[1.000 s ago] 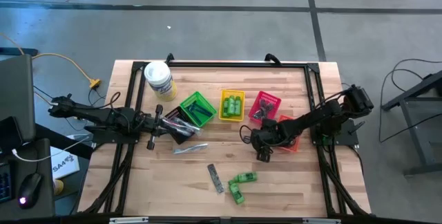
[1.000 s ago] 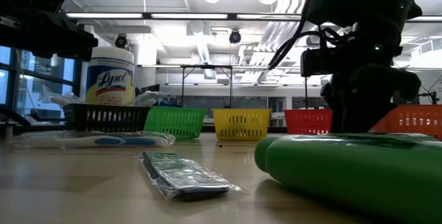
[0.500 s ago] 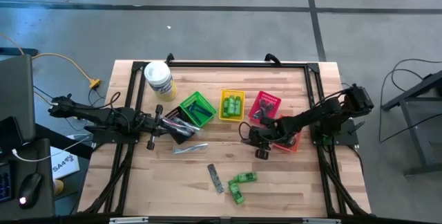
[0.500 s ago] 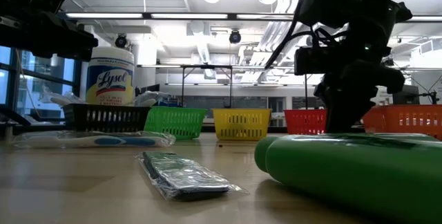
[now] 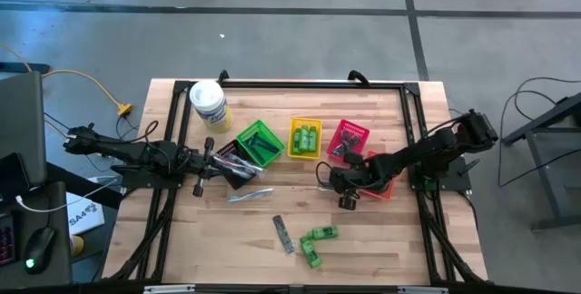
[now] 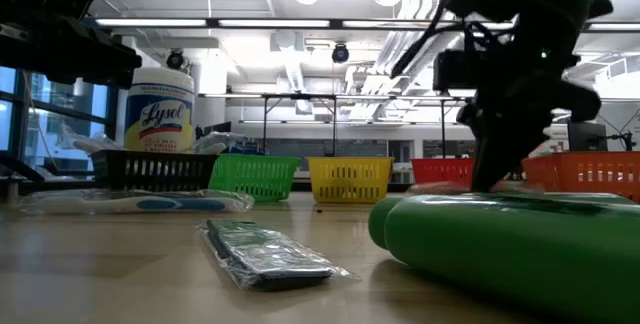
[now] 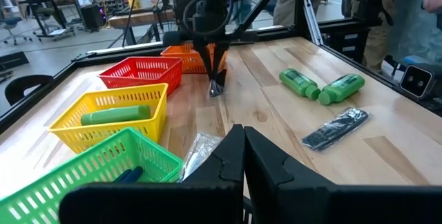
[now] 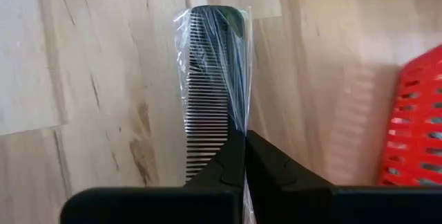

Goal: Pick & Place Travel size toiletries
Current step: Put the top black hair comb into the red bin

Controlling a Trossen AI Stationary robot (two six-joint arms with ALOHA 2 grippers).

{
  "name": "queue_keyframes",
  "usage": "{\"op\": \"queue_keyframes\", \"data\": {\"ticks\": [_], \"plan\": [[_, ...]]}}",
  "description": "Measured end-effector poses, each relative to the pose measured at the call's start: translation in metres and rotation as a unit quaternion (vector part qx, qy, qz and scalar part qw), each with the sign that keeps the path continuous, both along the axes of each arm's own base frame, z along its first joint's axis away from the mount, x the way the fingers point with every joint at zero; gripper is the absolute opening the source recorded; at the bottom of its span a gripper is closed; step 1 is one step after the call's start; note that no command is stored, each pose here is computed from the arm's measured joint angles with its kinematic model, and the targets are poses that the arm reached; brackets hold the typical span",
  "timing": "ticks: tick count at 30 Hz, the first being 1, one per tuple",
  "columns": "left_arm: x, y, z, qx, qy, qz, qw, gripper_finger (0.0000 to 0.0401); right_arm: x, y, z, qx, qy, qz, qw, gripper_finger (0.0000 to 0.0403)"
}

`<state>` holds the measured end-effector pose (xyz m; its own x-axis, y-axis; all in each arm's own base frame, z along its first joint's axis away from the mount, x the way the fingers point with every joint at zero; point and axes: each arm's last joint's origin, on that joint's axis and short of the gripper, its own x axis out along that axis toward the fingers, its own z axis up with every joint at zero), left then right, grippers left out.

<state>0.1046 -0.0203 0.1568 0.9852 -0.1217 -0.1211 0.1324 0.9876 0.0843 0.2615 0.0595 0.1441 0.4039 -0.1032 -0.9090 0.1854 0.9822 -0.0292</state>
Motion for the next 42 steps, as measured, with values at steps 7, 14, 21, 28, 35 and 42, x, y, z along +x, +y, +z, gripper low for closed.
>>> {"op": "queue_keyframes", "data": {"ticks": [7, 14, 21, 28, 35, 42], "plan": [[0.000, 0.000, 0.000, 0.000, 0.000, 0.000, 1.000, 0.0000, 0.012, 0.003, 0.020, 0.004, -0.014, 0.010, 1.000, 0.0003], [0.000, 0.000, 0.000, 0.000, 0.000, 0.000, 1.000, 0.0000, 0.020, 0.007, 0.037, 0.013, -0.020, 0.019, 1.000, 0.0003], [0.000, 0.000, 0.000, -0.001, 0.000, -0.002, 1.000, 0.0000, 0.025, 0.010, 0.046, 0.046, -0.027, 0.046, 0.997, 0.0003], [0.000, 0.000, 0.000, -0.001, 0.001, -0.003, 1.000, 0.0000, 0.022, 0.010, 0.047, 0.043, -0.016, 0.045, 0.998, 0.0003], [0.000, 0.000, 0.000, -0.001, 0.001, -0.004, 1.000, 0.0000, 0.021, 0.010, 0.048, 0.043, -0.019, 0.046, 0.998, 0.0003], [0.000, 0.000, 0.000, -0.001, 0.001, -0.004, 1.000, 0.0000, 0.010, 0.007, 0.072, 0.052, -0.052, 0.063, 0.995, 0.0003]]}}
